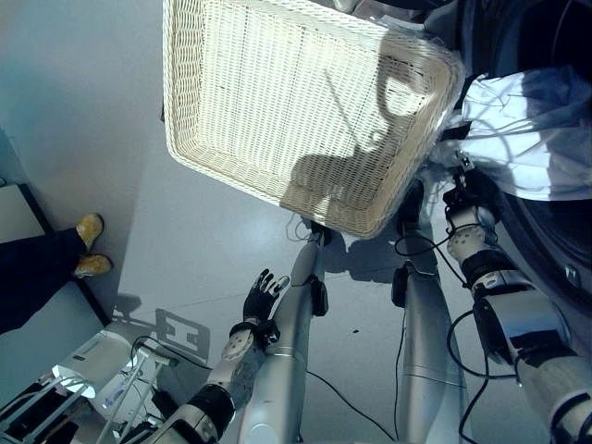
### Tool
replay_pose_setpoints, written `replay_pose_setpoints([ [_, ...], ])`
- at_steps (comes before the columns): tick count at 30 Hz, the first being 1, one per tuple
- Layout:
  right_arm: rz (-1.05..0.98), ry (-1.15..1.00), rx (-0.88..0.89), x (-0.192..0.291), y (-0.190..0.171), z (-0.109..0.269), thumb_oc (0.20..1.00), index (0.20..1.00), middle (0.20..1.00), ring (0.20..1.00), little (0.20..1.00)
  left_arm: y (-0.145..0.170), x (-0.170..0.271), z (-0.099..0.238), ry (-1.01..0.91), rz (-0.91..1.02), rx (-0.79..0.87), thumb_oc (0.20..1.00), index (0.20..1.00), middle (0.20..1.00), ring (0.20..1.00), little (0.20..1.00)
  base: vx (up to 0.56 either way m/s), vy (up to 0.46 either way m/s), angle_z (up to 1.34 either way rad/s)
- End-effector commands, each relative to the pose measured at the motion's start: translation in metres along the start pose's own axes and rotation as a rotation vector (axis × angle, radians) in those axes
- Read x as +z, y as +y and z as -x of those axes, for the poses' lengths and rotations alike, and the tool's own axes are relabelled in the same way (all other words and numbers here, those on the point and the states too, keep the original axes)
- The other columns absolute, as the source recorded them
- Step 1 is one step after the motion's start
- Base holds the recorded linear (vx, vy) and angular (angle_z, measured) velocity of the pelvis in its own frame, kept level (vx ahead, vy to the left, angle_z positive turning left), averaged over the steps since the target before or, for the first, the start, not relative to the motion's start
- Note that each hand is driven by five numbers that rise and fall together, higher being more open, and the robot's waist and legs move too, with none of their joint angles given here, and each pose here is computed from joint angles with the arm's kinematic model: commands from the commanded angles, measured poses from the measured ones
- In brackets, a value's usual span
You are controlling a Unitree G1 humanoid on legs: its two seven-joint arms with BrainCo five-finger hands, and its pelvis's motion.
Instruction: Put the clothes into the washing machine.
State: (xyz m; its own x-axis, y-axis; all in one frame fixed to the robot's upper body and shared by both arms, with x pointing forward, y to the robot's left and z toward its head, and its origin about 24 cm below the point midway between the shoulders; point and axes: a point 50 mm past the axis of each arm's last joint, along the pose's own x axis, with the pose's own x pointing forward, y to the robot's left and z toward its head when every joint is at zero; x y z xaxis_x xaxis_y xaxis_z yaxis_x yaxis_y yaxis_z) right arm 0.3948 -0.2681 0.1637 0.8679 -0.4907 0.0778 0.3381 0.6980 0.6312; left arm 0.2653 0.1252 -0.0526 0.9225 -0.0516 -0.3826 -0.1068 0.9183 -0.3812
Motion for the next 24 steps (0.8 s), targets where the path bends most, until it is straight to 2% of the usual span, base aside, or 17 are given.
replay_pose_setpoints([
  [1, -0.045, -0.157, 0.112, 0.041, 0.012, -0.007, 1.0, 1.0, 1.0, 1.0, 1.0, -0.009, -0.008, 0.005, 0.035, 0.013, -0.019, 1.0, 1.0, 1.0, 1.0, 1.0, 0.0, 0.01, 0.03],
  [12, -0.334, -0.221, 0.183, 0.079, 0.042, -0.011, 1.0, 1.0, 1.0, 1.0, 1.0, -0.008, -0.005, 0.007, 0.025, 0.023, -0.024, 1.0, 1.0, 1.0, 1.0, 1.0, 0.0, 0.003, 0.0],
  [19, -0.658, -0.204, 0.16, 0.089, 0.041, -0.014, 1.0, 1.0, 1.0, 1.0, 1.0, -0.003, -0.005, 0.009, 0.024, 0.028, -0.019, 1.0, 1.0, 1.0, 1.0, 1.0, 0.0, 0.0, 0.0],
  [20, -0.69, -0.215, 0.151, 0.091, 0.04, -0.014, 0.84, 0.84, 0.84, 0.84, 0.84, -0.002, -0.005, 0.01, 0.022, 0.029, -0.02, 1.0, 1.0, 1.0, 1.0, 1.0, 0.0, 0.0, 0.0],
  [21, -0.72, -0.227, 0.14, 0.094, 0.038, -0.014, 0.545, 0.545, 0.545, 0.545, 0.545, -0.002, -0.005, 0.01, 0.02, 0.032, -0.02, 1.0, 1.0, 1.0, 1.0, 1.0, 0.0, 0.0, 0.0],
  [24, -0.72, -0.227, 0.14, 0.094, 0.038, -0.014, 0.545, 0.545, 0.545, 0.545, 0.545, -0.002, -0.005, 0.01, 0.02, 0.032, -0.02, 1.0, 1.0, 1.0, 1.0, 1.0, 0.0, 0.0, 0.0],
])
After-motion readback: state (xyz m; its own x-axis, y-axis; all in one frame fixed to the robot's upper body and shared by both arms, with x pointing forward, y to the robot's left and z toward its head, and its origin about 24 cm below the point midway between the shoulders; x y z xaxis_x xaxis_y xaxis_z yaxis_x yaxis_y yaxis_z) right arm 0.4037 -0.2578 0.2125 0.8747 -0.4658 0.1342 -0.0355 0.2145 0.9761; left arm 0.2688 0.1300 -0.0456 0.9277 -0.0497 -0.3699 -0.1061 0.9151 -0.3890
